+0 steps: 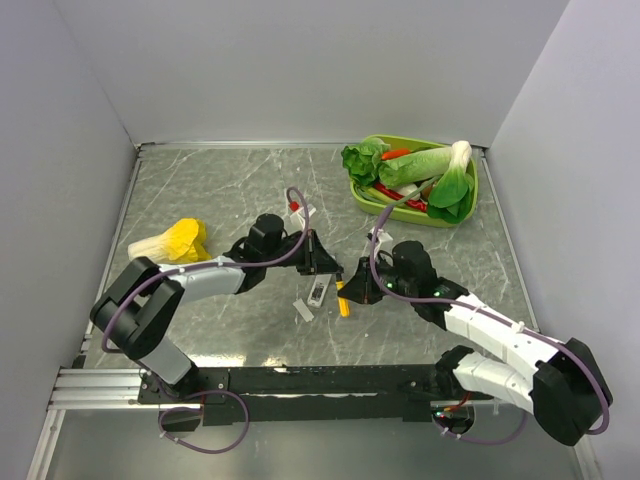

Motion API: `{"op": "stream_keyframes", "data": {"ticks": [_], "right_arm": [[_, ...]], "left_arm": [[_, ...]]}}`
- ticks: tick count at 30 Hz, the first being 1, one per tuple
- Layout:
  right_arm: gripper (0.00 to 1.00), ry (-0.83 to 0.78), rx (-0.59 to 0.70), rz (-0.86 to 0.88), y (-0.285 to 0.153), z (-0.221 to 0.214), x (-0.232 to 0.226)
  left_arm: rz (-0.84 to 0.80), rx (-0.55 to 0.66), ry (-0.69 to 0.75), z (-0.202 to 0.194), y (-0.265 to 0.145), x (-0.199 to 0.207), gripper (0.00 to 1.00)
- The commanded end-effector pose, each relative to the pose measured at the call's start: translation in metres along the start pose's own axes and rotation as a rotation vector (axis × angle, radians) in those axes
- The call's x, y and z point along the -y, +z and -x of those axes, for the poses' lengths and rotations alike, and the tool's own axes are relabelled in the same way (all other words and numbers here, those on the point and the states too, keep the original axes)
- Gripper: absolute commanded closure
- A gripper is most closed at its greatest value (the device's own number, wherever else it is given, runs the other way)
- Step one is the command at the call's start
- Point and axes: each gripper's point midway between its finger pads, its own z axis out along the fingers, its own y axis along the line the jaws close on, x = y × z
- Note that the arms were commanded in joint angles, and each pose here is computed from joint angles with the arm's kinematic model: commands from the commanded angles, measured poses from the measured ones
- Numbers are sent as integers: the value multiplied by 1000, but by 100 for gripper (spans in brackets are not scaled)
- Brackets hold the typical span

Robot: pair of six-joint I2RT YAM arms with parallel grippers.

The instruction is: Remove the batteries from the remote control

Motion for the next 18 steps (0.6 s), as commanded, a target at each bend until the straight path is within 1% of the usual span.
{"op": "stream_keyframes", "data": {"ticks": [1, 3, 4, 6, 7, 9, 10, 11, 14, 15, 18], "right_arm": [[90, -31, 61, 47, 0, 23, -17], [79, -49, 88, 17, -3, 27, -13], [65, -56, 98, 3, -5, 27, -11], [54, -89, 164, -11, -11, 35, -13], [48, -95, 181, -21, -12, 34, -10], [45, -123, 255, -22, -18, 45, -13], [43, -134, 261, -17, -18, 43, -15], [43, -145, 274, -9, -19, 45, -17], [42, -173, 269, -5, -18, 44, -21], [42, -175, 274, -34, -18, 44, -16], [42, -177, 276, -49, -18, 39, -15]], "left_arm": [[-75, 23, -9, 8, 4, 18, 99], [-46, 52, -90, 10, 2, 15, 99], [-46, 68, -142, 13, 0, 19, 99], [-22, 117, -202, 18, -3, 15, 99], [-22, 136, -261, 21, -5, 18, 99], [-32, 172, -308, 25, -7, 19, 99], [-40, 179, -366, 26, -7, 20, 99], [-49, 189, -388, 28, -8, 21, 99], [-75, 227, -448, 35, -9, 23, 99], [-87, 241, -457, 37, -10, 25, 99], [-90, 302, -523, 43, -16, 22, 99]]}}
